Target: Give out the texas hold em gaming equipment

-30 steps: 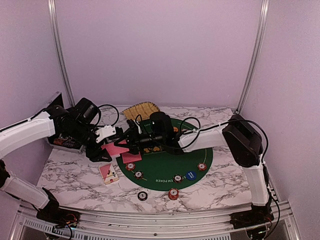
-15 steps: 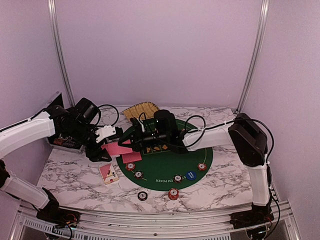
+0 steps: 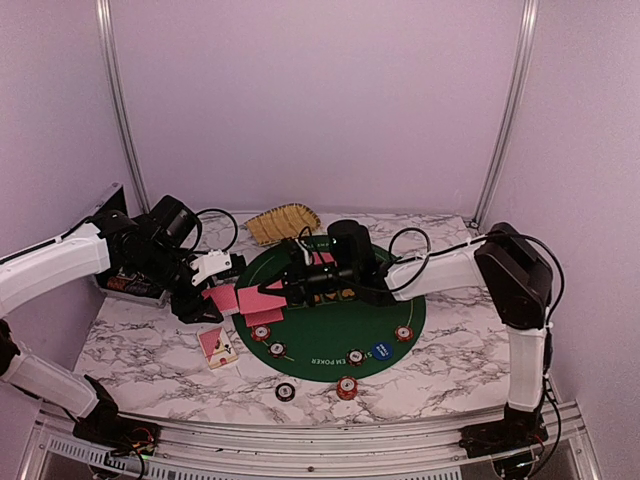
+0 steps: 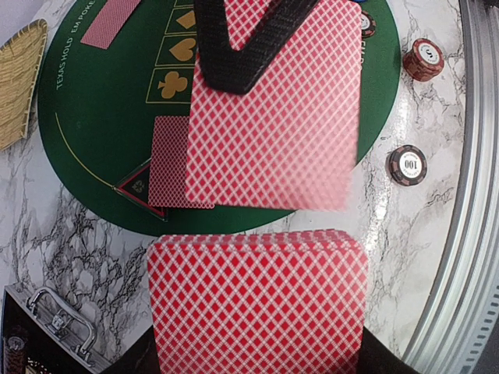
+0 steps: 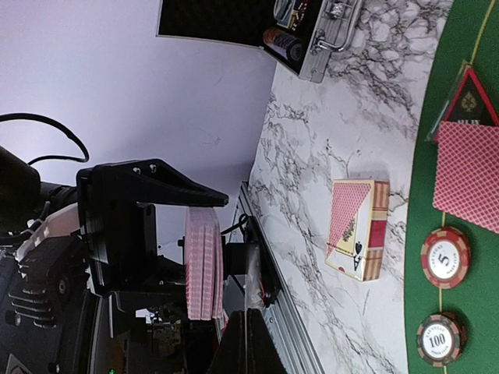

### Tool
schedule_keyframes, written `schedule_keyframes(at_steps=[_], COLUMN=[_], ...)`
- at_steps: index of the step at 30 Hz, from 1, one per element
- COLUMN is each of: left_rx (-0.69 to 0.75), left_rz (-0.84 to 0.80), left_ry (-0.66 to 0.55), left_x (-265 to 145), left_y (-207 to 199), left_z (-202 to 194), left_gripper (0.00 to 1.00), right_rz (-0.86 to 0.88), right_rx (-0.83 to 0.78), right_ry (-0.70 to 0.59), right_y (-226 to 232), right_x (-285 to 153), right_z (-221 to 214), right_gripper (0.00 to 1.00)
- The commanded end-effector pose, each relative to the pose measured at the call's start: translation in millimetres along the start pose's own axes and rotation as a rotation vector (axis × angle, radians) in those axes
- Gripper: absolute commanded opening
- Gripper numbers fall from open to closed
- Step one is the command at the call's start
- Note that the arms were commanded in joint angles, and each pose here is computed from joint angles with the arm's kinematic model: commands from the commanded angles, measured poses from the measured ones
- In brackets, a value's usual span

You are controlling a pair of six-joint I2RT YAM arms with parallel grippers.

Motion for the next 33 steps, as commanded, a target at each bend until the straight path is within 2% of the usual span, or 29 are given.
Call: schedule_keyframes(at_steps=[1, 8, 15, 25, 33], left_rx=[0.009, 0.009, 0.005, 0.003, 0.001], left_rz=[0.02, 0.015, 0.014, 0.012, 0.007], left_ry=[-0.047, -0.043, -0.046, -0.046, -0.045], left_x=[-11.2, -11.5, -12.9, -13.7, -13.0], left_y=[2.5, 1.4, 2.1, 2.1, 2.2], left_z=[8.9, 7.9, 10.2, 11.1, 12.1], left_gripper=[0.0, 0.0, 0.0, 0.0, 0.0], right_rz=[-0.028, -0.114, -0.263, -0.452, -0.557], right_rx=[-0.016, 0.022, 0.048, 0.07, 0.047], right_ry=[-0.009, -0.035, -0.006, 0.012, 0.037], right_y=[1.2, -33.7, -83.1, -131.4, -148.2], right_x=[-23.9, -71.9, -107.7, -143.8, -152.3], right_z=[2.2, -3.5, -15.8, -26.9, -27.3], right_gripper=[0.0, 0.0, 0.0, 0.0, 0.0])
Point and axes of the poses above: each gripper's point midway between its finger pads, its own x axis out along the fingers, its own y axis along the line the jaws close on, z = x × y, the point moved 3 cm from there along -x, back along the fingers, and after that the axes turned 3 degrees about -x, right-handed, at the moved point
